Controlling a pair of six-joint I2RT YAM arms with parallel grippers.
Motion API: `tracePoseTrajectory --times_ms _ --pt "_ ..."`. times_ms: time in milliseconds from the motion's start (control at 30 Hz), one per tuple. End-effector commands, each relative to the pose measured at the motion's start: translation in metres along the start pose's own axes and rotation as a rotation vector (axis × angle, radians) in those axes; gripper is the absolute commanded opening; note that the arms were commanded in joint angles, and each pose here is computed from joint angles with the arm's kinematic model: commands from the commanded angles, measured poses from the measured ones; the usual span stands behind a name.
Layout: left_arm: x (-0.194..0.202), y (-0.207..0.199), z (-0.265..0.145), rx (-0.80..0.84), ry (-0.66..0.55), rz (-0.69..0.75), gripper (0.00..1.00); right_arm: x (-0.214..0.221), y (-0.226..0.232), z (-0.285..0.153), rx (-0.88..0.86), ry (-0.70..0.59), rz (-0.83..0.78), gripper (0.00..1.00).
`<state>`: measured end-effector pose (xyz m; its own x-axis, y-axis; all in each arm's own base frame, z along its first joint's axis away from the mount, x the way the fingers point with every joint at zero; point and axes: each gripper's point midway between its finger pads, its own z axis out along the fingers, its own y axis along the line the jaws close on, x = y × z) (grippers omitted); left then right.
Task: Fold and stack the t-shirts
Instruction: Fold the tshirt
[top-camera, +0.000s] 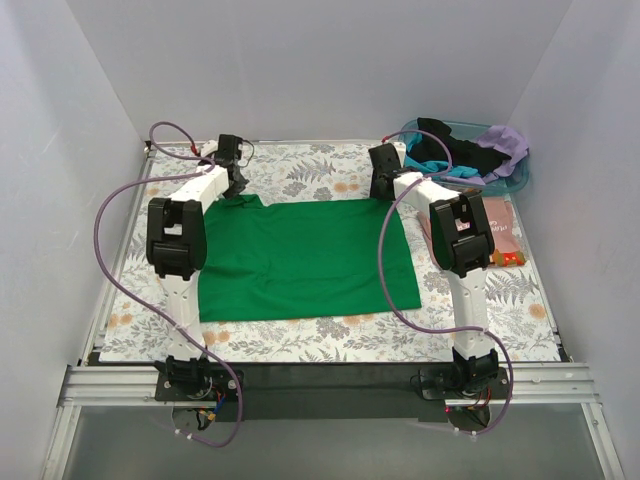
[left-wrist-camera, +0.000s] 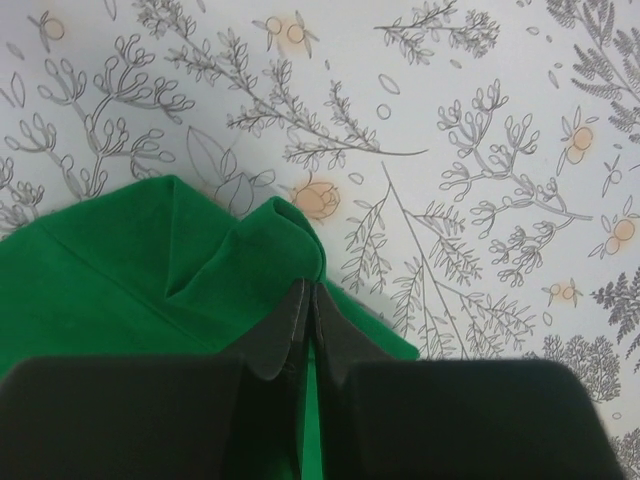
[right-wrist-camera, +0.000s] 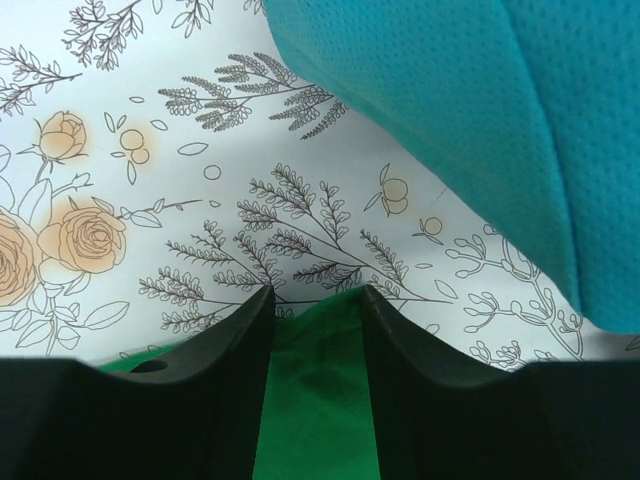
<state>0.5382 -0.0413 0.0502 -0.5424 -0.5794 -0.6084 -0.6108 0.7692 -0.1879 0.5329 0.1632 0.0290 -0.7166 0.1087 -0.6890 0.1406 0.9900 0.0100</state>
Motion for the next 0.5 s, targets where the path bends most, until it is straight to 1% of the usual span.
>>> tracePoseTrajectory --times_ms 0,33,67,100,133,233,267,367,467 --pt "-0.023 -0.004 -0.033 0.048 -0.056 -0.051 0.0 0.004 -0.006 -0.004 0.018 0.007 0.017 0.42" --pt "-0.023 -0.003 -0.033 0.052 -0.058 -0.053 0.0 0.005 -0.006 -0.004 0.019 0.009 0.016 0.39" --pt "-0.022 -0.002 -0.035 0.052 -0.058 -0.057 0.0 0.007 -0.006 -0.004 0.019 0.012 0.014 0.3" --pt "-0.022 -0.002 -0.037 0.056 -0.057 -0.057 0.0 0.006 -0.005 -0.005 0.016 0.012 0.011 0.23" --pt "-0.02 -0.002 -0.04 0.067 -0.048 -0.058 0.0 0.004 -0.005 -0.005 0.016 0.008 0.008 0.14" --pt "-0.021 -0.001 -0.046 0.076 -0.054 -0.062 0.0 -0.002 -0.004 -0.005 0.01 -0.004 -0.001 0.03" --pt "-0.023 0.0 -0.047 0.076 -0.059 -0.062 0.0 -0.008 -0.002 -0.007 0.005 -0.017 -0.013 0.01" --pt "-0.026 0.001 -0.055 0.084 -0.066 -0.06 0.0 -0.019 0.0 -0.013 -0.001 -0.042 -0.044 0.01" --pt "-0.028 0.006 -0.068 0.089 -0.079 -0.06 0.0 -0.032 0.003 -0.033 -0.005 -0.084 -0.073 0.01"
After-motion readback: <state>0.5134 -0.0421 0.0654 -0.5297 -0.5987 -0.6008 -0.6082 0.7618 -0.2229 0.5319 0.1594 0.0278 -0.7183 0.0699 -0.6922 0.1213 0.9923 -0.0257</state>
